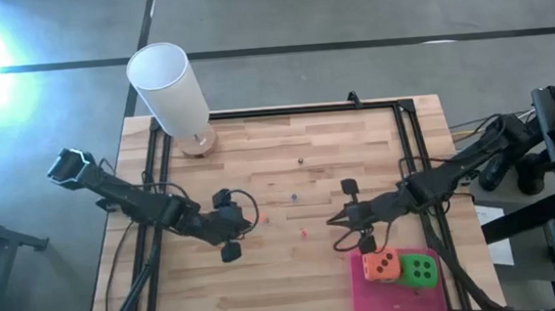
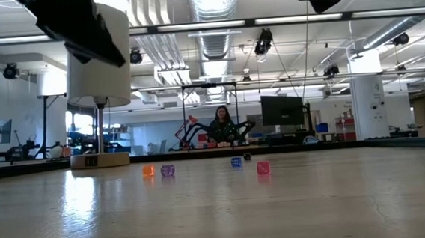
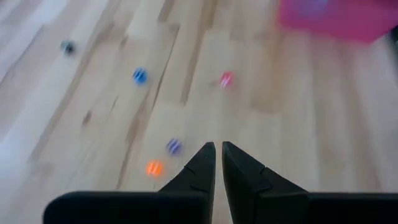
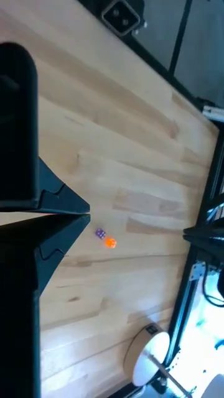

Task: Pick & Place Dice
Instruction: Adjust the small dice on the table, then put the small pink die into the bin

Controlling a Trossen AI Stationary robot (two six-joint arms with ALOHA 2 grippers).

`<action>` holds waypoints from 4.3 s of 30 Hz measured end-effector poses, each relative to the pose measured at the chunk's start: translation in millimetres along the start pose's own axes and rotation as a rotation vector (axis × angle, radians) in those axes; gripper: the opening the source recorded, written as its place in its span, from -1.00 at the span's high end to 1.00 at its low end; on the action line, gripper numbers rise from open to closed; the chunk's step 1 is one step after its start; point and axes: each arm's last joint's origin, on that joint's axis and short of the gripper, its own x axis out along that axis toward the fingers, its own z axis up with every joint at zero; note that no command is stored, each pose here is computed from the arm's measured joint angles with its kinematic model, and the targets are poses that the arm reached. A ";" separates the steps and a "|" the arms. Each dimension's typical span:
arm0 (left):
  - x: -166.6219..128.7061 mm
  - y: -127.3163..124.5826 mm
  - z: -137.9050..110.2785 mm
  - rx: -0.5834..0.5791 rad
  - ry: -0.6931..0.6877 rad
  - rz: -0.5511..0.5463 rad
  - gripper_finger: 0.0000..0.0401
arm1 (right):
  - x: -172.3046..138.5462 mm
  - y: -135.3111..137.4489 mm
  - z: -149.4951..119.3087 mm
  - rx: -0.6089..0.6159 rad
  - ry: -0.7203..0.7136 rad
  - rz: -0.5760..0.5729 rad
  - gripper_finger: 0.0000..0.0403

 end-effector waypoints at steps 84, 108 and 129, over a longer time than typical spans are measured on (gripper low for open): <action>133.7 20.4 -25.4 -0.075 0.194 0.089 0.82 | 16.4 3.3 4.9 0.072 -0.074 -0.003 0.96; 192.2 18.6 2.3 0.060 0.071 0.108 0.82 | 16.2 3.2 7.1 0.078 -0.097 -0.002 0.96; 105.1 10.1 34.7 0.140 0.077 0.283 0.82 | 19.7 -2.4 -3.1 0.117 -0.021 -0.016 0.96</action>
